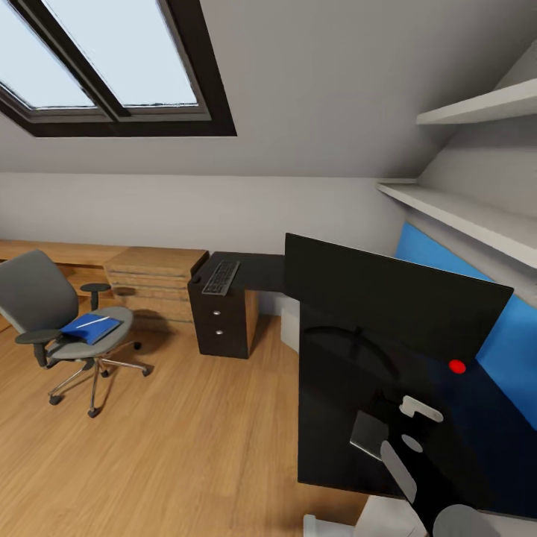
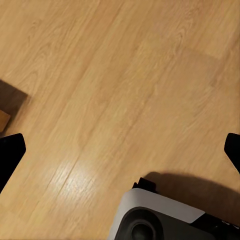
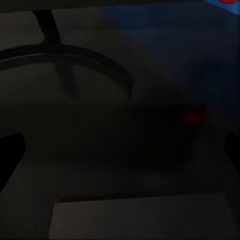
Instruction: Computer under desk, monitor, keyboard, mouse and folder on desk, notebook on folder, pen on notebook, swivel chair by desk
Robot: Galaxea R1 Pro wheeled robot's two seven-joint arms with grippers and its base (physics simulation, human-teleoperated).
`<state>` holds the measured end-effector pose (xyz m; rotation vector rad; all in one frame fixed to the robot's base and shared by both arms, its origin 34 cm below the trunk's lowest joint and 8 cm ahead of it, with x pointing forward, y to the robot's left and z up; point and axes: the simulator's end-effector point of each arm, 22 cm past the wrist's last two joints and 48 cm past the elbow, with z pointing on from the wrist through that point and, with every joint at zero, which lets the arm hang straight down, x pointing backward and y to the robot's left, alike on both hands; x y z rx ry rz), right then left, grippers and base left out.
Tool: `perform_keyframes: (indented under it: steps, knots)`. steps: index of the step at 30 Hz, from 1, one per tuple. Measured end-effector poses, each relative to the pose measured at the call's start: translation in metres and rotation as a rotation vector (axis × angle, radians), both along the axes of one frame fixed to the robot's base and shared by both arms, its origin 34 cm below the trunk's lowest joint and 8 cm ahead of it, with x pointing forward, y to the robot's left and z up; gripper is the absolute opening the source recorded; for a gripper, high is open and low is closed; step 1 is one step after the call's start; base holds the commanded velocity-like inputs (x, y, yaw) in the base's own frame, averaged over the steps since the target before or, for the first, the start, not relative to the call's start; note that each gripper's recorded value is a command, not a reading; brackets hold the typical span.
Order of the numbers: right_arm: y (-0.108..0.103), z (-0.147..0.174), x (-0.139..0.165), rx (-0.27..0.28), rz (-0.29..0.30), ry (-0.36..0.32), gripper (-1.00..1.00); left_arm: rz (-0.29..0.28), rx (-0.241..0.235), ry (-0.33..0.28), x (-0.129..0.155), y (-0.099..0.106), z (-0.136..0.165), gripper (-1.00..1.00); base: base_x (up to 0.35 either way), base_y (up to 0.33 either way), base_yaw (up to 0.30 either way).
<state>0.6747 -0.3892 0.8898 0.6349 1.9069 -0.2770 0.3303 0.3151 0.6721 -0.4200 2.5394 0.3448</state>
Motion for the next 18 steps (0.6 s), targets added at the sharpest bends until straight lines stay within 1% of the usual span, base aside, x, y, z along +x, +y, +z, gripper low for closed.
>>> perform_keyframes:
  steps: [3, 6, 10, 14, 18]
  knots:
    - [-0.002, -0.001, 0.001, -0.003, -0.002, 0.004, 1.0, -0.001, 0.0, 0.0, 0.0, 0.0, 0.0, 1.0, 0.006, -0.002, 0.0]
    - [-0.003, -0.001, 0.001, -0.005, -0.003, 0.009, 1.0, -0.001, 0.0, 0.0, 0.0, 0.0, 0.0, 1.0, 0.144, -0.001, 0.0]
    - [-0.004, -0.004, 0.0, -0.006, -0.004, 0.017, 1.0, -0.002, 0.0, -0.001, 0.0, 0.0, 0.0, 1.0, 0.265, 0.0, 0.0]
    - [-0.009, -0.014, -0.001, -0.01, -0.015, 0.056, 1.0, -0.002, 0.0, -0.001, 0.0, 0.0, 0.0, 1.0, 0.308, 0.0, 0.0]
    - [-0.012, -0.018, 0.0, -0.011, -0.02, 0.077, 1.0, -0.002, 0.0, -0.001, 0.0, 0.0, 0.0, 1.0, 0.307, 0.0, 0.0]
